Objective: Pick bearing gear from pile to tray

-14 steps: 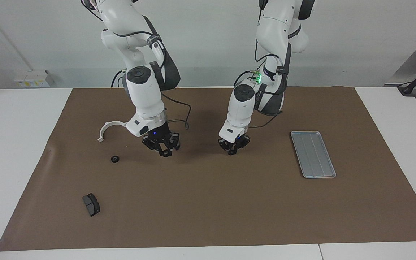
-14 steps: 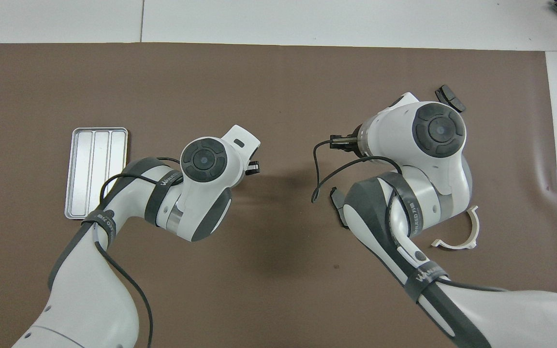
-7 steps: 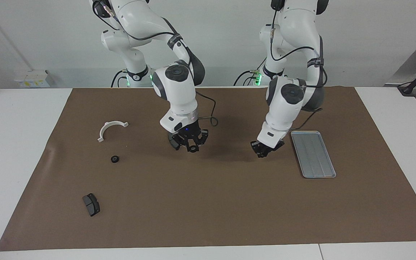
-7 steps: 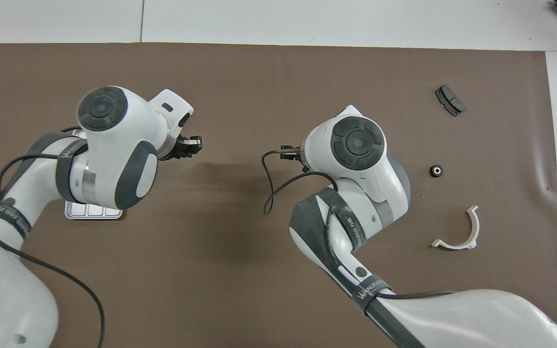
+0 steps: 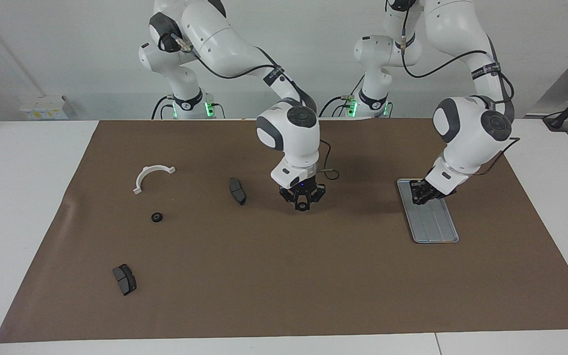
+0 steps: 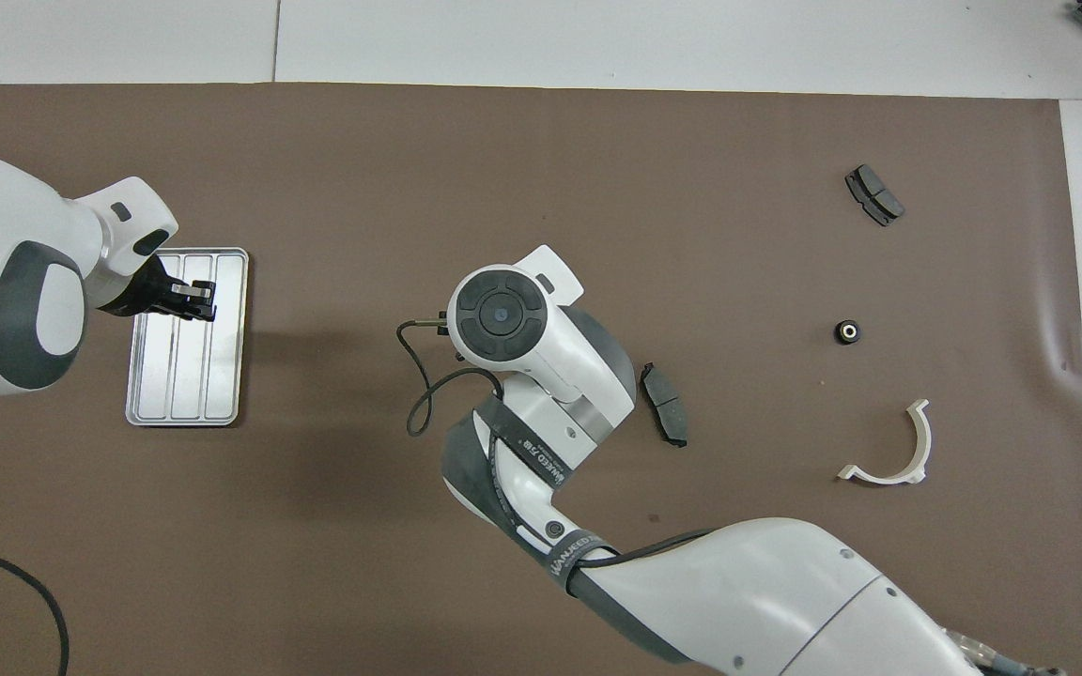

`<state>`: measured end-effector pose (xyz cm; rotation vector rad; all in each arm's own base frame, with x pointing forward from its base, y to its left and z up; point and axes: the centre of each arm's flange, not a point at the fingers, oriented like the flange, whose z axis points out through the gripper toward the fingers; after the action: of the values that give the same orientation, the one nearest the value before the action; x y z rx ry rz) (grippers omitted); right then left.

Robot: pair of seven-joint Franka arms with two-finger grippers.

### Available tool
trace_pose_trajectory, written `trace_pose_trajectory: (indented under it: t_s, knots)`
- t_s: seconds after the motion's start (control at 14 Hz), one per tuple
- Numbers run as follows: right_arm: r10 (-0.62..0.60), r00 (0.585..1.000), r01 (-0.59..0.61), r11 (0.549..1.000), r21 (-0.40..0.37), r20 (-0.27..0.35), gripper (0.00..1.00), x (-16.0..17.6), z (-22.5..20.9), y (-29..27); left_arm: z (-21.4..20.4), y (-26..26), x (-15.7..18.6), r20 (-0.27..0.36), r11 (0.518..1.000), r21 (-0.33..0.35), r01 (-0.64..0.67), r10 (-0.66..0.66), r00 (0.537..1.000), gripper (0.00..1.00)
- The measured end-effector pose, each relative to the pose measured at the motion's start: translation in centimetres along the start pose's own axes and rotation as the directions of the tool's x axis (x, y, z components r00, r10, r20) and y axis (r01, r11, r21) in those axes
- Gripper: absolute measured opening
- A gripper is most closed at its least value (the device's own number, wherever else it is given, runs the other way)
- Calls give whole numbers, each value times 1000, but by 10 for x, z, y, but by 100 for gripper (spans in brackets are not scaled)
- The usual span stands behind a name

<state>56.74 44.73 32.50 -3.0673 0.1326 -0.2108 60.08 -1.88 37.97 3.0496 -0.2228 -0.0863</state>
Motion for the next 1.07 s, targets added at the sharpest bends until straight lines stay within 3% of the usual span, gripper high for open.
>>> trace_pose_trajectory:
  t_s: [0.21, 0.64, 0.71, 0.86, 1.07]
  knots:
    - [0, 1000, 0, 1000, 8, 1, 35, -4, 5, -12, 17, -28, -13, 34, 1000, -10, -23, 24, 999, 24]
    - [-24, 999, 24, 1000, -19, 34, 35, -24, 26, -14, 51, -28, -28, 57, 1000, -11, -21, 22, 998, 25]
    - [-23, 999, 24, 1000, -19, 34, 40, -23, 26, -13, 53, -28, -28, 58, 1000, -11, -21, 22, 998, 27]
    - [-19, 1000, 19, 1000, -15, 25, 61, -20, 20, -12, 53, -28, -29, 58, 1000, -11, -22, 22, 998, 32]
    - [13, 1000, -13, 1000, -11, -8, 96, 2, -9, 5, 53, -27, -28, 57, 1000, -11, -26, 26, 998, 64]
